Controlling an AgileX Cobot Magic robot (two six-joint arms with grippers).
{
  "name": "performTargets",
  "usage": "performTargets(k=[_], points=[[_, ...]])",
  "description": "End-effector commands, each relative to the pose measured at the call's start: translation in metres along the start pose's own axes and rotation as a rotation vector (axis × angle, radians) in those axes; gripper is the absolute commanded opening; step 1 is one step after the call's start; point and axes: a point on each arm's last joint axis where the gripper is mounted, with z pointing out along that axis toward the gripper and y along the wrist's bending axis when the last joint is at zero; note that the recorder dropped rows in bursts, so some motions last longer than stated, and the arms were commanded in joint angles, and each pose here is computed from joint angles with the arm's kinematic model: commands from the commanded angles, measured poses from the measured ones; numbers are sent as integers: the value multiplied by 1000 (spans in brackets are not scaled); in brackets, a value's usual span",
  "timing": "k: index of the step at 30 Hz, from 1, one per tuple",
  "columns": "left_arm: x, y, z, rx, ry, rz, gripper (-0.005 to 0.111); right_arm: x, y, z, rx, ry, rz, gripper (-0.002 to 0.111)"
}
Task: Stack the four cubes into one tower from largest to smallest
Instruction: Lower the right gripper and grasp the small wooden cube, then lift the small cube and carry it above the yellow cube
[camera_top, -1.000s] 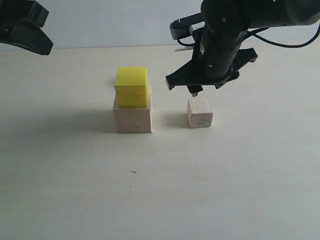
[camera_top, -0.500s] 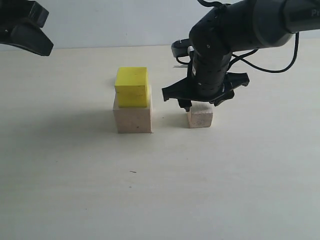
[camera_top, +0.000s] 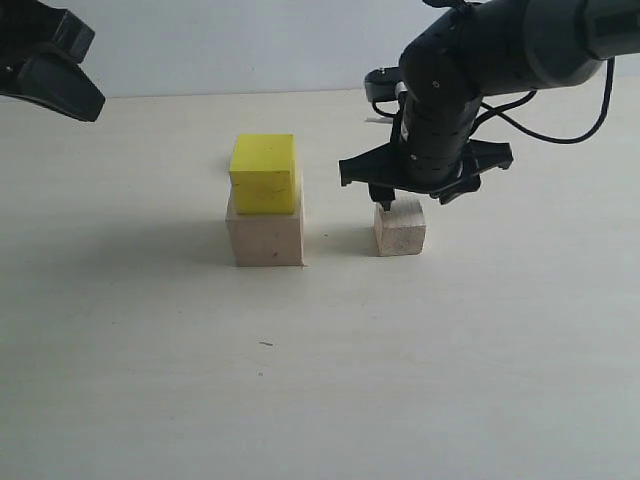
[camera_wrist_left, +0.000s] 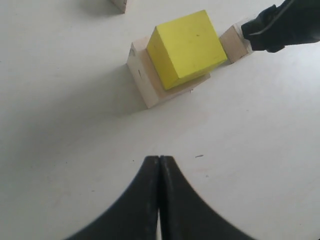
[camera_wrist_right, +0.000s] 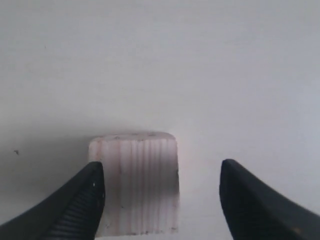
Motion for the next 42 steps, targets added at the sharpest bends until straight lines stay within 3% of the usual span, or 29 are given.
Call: performTargets(k=[1,5,34,37,42], points=[[0,0,1,7,-4,2,0,-6,2,-1,-50,-36,29,64],[0,0,1,7,-6,8,0,-7,7,-2,-103,-43,34,64],[0,0,1,7,-6,27,0,-2,13,36,-73,-8,-1,63],[0,0,1,7,-4,26,0,-8,13,32,-63,-14,-4,53],[0,0,1,8,-3,28,0,-9,9,28,-9,21,-40,14]])
